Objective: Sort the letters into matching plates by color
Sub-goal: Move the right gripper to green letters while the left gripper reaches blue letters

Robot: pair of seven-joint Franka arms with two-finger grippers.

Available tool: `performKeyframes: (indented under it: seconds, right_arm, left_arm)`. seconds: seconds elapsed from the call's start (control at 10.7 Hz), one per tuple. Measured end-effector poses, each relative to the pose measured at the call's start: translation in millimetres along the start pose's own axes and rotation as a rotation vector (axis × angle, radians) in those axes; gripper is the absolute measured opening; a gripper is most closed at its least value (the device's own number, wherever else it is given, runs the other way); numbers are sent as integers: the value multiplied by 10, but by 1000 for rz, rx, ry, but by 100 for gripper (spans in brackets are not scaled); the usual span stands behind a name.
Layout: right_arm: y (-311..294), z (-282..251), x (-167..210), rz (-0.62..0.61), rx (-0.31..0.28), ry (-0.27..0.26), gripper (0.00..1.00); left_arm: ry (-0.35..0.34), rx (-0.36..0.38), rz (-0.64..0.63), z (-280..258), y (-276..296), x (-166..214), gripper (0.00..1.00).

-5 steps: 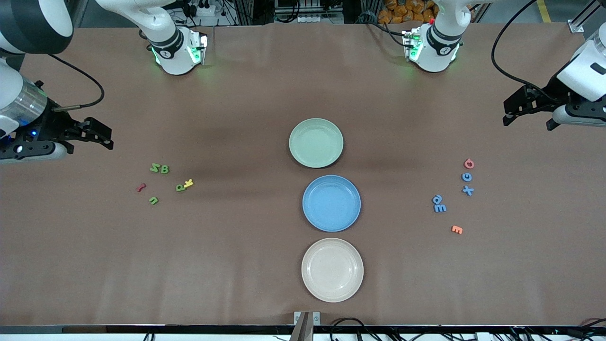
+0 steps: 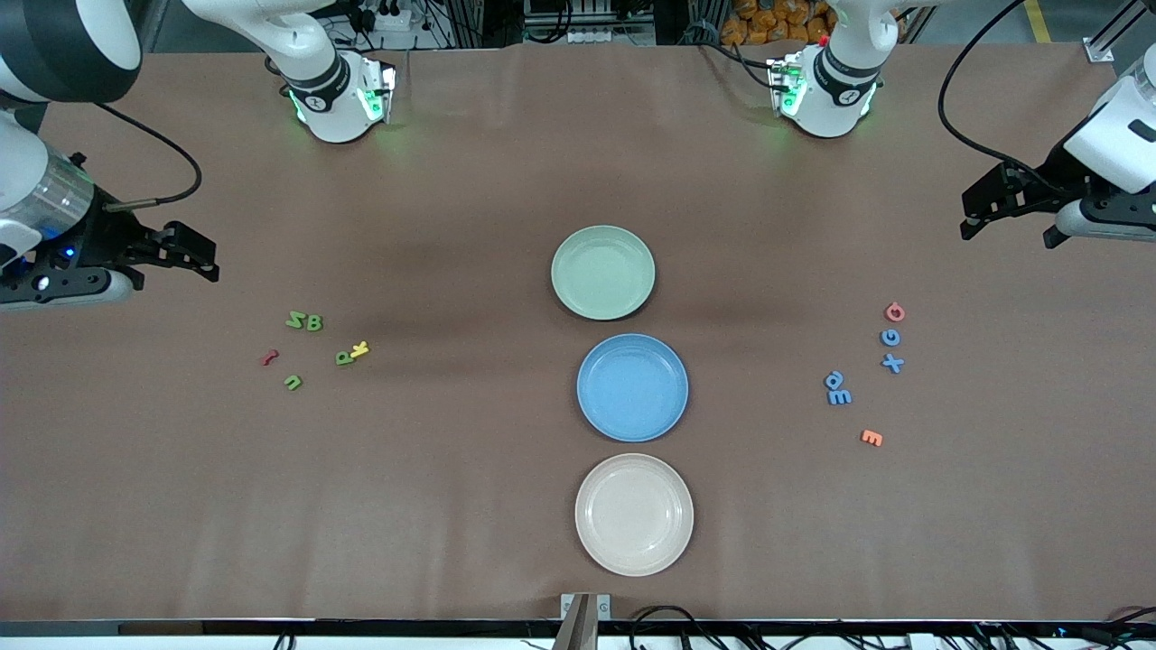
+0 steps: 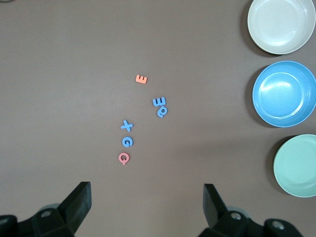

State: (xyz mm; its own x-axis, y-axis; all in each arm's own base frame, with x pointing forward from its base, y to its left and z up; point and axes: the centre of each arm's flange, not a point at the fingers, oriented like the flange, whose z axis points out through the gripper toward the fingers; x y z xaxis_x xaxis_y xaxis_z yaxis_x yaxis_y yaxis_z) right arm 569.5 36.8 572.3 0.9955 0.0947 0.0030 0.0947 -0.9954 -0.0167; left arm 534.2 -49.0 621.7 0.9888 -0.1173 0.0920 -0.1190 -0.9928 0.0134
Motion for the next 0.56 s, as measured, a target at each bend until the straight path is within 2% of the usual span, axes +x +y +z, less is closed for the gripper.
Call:
performKeyframes:
  seconds: [0.28, 0.56]
  right_arm:
    - [-14, 91, -13, -2, 1, -19, 100]
    - [-34, 699, 35, -5, -2, 10, 100]
  left_arm:
    - [-9, -1, -7, 30, -39, 5, 100]
    - [-47, -4, -35, 219, -205, 34, 100]
